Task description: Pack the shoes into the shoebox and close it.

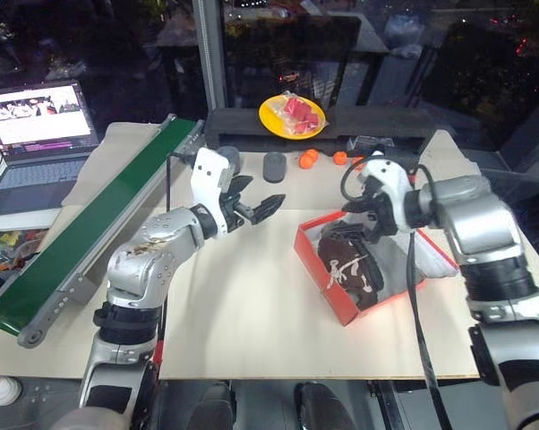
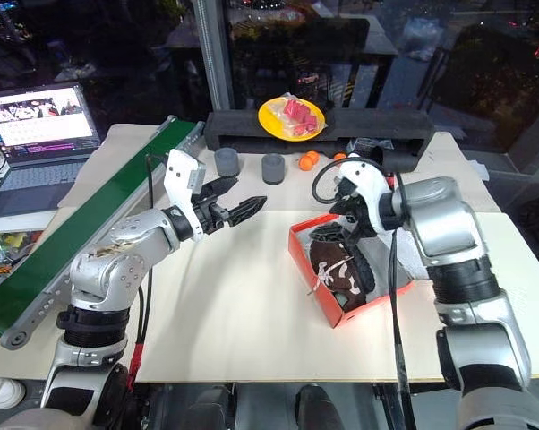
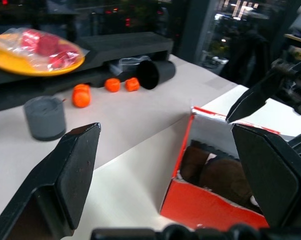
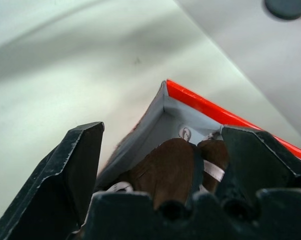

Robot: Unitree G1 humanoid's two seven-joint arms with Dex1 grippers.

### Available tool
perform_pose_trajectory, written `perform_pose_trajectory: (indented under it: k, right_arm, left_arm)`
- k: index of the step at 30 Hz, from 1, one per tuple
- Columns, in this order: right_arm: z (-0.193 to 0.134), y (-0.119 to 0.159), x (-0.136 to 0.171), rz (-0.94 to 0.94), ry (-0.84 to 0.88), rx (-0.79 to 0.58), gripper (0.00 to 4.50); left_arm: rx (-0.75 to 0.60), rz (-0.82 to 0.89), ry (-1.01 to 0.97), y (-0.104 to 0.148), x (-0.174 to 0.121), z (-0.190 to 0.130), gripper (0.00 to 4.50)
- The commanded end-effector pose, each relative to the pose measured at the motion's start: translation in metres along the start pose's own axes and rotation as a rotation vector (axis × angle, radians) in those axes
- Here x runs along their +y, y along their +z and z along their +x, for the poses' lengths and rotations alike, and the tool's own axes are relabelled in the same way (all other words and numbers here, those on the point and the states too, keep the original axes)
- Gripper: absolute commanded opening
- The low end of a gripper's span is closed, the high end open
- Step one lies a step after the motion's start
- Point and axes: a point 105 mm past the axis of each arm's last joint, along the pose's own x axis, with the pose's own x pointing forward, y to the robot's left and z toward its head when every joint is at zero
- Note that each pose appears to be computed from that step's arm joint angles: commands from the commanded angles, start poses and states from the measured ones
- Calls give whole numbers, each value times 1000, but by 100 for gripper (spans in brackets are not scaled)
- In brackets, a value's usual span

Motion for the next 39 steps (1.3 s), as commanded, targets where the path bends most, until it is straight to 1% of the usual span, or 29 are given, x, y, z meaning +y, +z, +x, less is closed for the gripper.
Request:
perform_pose_trajectory:
  k: [1, 2, 3, 4, 5, 6, 7, 8, 11, 14, 17, 20, 27, 31, 35, 39]
  right_arm:
    - [-33, 6, 2, 19, -93, -40, 419]
    - [-36, 5, 5, 32, -95, -44, 392]
    - [-39, 5, 10, 45, -90, -47, 381]
    - [-43, 3, 17, 54, -81, -47, 338]
    - [-44, 0, 24, 61, -72, -41, 315]
    - [-44, -3, 31, 72, -60, -38, 272]
    - [-42, -7, 36, 82, -54, -34, 243]
    - [-38, -10, 39, 90, -50, -31, 203]
    - [-20, -26, 54, 82, -12, 14, 103]
    - [-6, -33, 64, 100, 19, 11, 7]
    - [4, -37, 65, 119, 28, 3, 7]
    - [15, -46, 59, 134, 11, 17, 7]
    - [24, -68, 48, 144, -9, 61, 7]
    - [26, -89, 39, 163, -39, 107, 7]
    - [30, -107, 37, 178, -40, 143, 7]
    - [38, -116, 39, 166, -32, 164, 7]
  left_arm:
    - [-36, 53, -61, 15, -6, 8, 450]
    - [-33, 56, -69, 15, -6, 9, 450]
    - [-32, 58, -79, 16, -6, 10, 450]
    - [-31, 56, -90, 16, -7, 13, 450]
    - [-29, 57, -101, 16, -7, 16, 450]
    - [-26, 57, -112, 16, -8, 19, 450]
    - [-25, 56, -122, 16, -8, 21, 450]
    - [-23, 55, -129, 16, -9, 23, 450]
    - [-14, 62, -155, 14, -12, 27, 450]
    - [-8, 62, -194, 16, -16, 25, 450]
    - [28, 79, -230, 13, -19, 17, 450]
    - [58, 104, -243, 10, -21, 12, 450]
    - [64, 111, -226, 12, -20, 6, 450]
    - [68, 113, -216, 13, -18, 4, 450]
    - [71, 120, -208, 14, -17, 3, 450]
    - [74, 127, -206, 15, -17, 1, 450]
